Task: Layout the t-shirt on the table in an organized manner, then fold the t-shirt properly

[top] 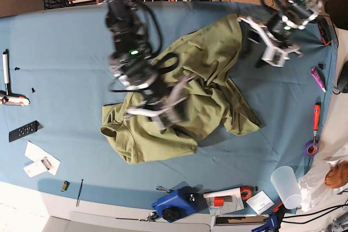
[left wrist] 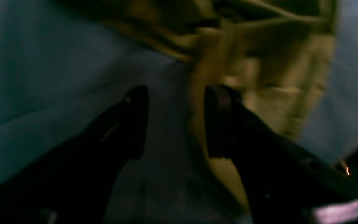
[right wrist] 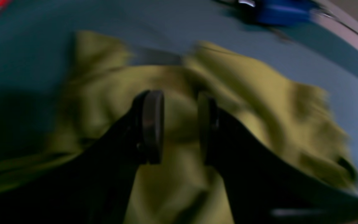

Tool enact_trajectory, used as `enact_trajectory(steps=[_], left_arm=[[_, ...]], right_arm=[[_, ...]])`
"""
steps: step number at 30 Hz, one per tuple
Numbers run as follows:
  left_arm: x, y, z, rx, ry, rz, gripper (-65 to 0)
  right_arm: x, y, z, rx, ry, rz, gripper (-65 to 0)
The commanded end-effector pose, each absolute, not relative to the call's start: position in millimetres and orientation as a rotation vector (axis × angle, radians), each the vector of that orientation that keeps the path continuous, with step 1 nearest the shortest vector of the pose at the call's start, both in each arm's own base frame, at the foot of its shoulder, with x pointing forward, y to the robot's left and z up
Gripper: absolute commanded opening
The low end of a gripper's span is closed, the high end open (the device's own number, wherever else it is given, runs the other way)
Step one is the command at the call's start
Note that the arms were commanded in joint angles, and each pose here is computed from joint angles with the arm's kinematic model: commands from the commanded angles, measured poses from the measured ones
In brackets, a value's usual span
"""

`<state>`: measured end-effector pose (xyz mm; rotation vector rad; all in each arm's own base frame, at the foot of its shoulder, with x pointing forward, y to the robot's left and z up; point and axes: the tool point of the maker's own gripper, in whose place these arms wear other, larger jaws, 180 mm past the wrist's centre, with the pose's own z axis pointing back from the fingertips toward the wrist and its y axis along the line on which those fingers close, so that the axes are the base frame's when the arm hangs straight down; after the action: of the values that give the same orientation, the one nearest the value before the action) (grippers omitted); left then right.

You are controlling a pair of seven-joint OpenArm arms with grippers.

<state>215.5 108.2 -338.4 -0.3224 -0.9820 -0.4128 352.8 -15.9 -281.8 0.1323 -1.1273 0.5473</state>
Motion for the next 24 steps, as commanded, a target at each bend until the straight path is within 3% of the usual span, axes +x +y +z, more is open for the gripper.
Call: enact_trajectory(steps=[1, 9, 17, 21, 24], left_arm=[[214.2, 102.7, -336.3, -0.324, -0.981, -0.433, -35.1], [200.7, 94.7, -359.9, -0.308, -0.839, -0.396, -35.1], [197.9, 108.3, -377.3, -0.267, -0.782, -0.317, -35.4], [191.5, 104.7, -388.2, -0.319, -0.747, -0.284, -38.3], [188.9, 97.1, -387.6, -0.370, -0.746, -0.290, -44.4]], right_arm=[[361.9, -30.4, -266.9, 0.108, -1.178, 0.522, -46.1], [373.5, -146.7, -266.0, -0.141, -1.139, 0.440, -46.1], [372.9, -218.4, -252.0, -0.300, -1.115, 0.368, -46.1], [369.7, -252.7, -242.7, -0.364, -1.116, 0.270, -46.1], [365.3, -274.6, -237.3, -0.398, -1.114, 0.206, -46.1]])
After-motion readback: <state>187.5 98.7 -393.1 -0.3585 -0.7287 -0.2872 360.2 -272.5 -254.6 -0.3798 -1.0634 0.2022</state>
